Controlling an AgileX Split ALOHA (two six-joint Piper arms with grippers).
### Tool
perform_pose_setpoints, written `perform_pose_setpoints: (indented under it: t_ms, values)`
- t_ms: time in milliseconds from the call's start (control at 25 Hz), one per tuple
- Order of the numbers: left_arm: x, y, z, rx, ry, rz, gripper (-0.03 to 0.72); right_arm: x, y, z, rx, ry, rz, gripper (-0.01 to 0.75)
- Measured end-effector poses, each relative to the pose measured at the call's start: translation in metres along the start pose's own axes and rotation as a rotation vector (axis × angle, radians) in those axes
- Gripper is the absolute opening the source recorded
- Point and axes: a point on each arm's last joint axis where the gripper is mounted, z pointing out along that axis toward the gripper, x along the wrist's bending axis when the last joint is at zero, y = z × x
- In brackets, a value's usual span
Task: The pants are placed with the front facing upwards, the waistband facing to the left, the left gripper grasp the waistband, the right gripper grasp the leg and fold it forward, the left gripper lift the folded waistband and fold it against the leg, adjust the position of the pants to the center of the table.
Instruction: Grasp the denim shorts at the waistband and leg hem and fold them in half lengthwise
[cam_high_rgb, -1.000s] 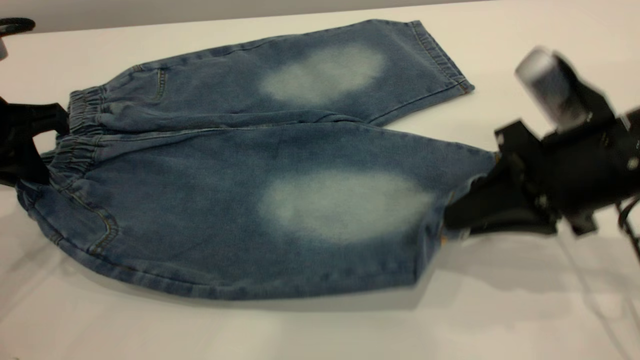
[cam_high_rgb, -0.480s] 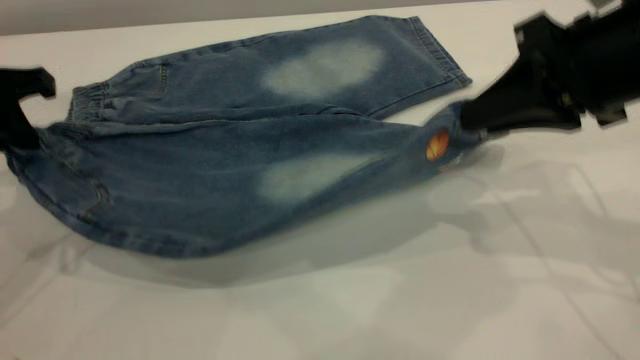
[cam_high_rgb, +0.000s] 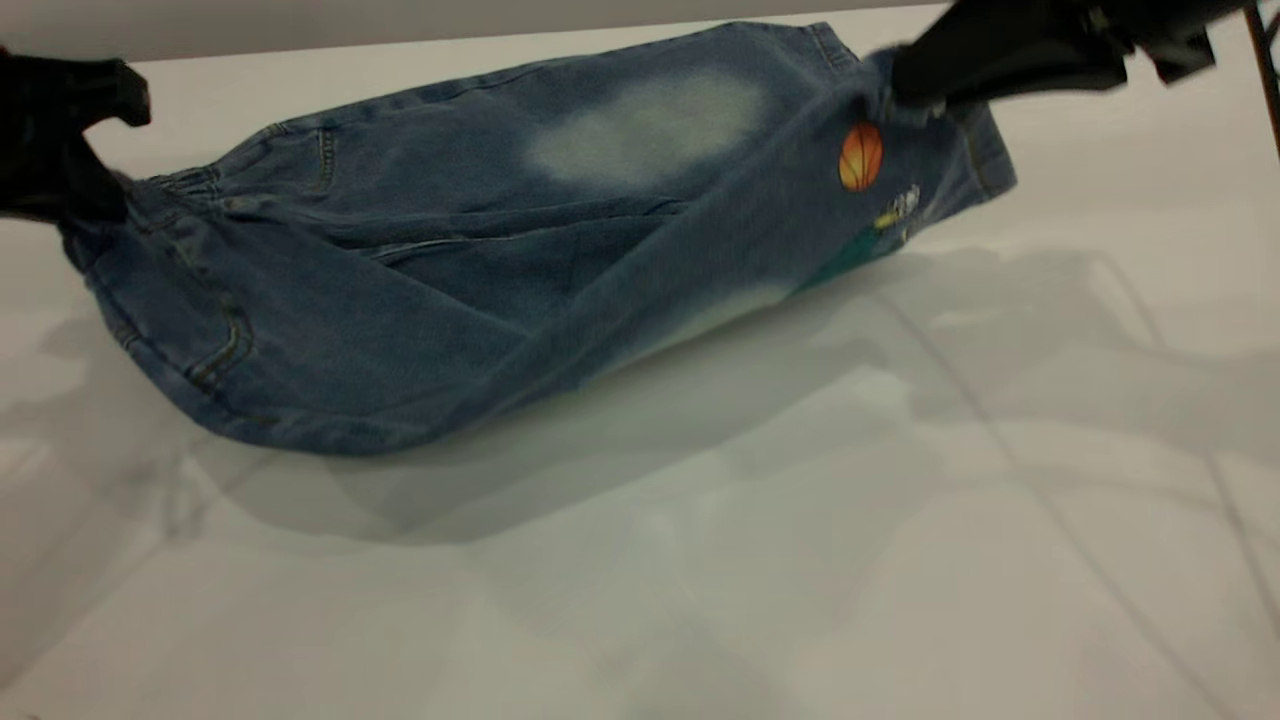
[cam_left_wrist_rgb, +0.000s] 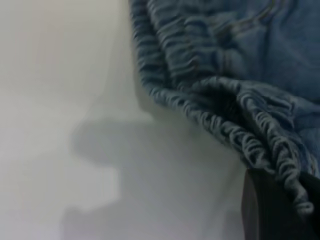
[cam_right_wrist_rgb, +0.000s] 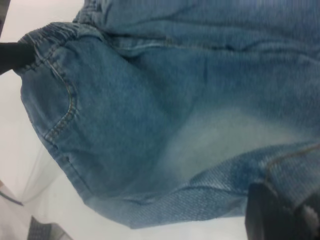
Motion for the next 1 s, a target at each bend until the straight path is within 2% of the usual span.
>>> perform_pose_setpoints:
  t_ms: [400, 720, 1000]
  values:
    - [-0.006, 0.014, -0.001, -0.158, -0.048, 0.003, 0.116, 0.004, 0.041, -0.001, -0.032, -0.011, -0.058, 0.022]
    - [-0.009, 0.026, -0.004, -0.291, -0.091, -0.033, 0.116, -0.008, 0.069, 0.017, -0.008, 0.004, -0.063, 0.022]
    - [-0.011, 0.033, -0.007, -0.369, -0.119, -0.055, 0.116, -0.019, 0.097, 0.033, -0.029, 0.021, -0.095, 0.022]
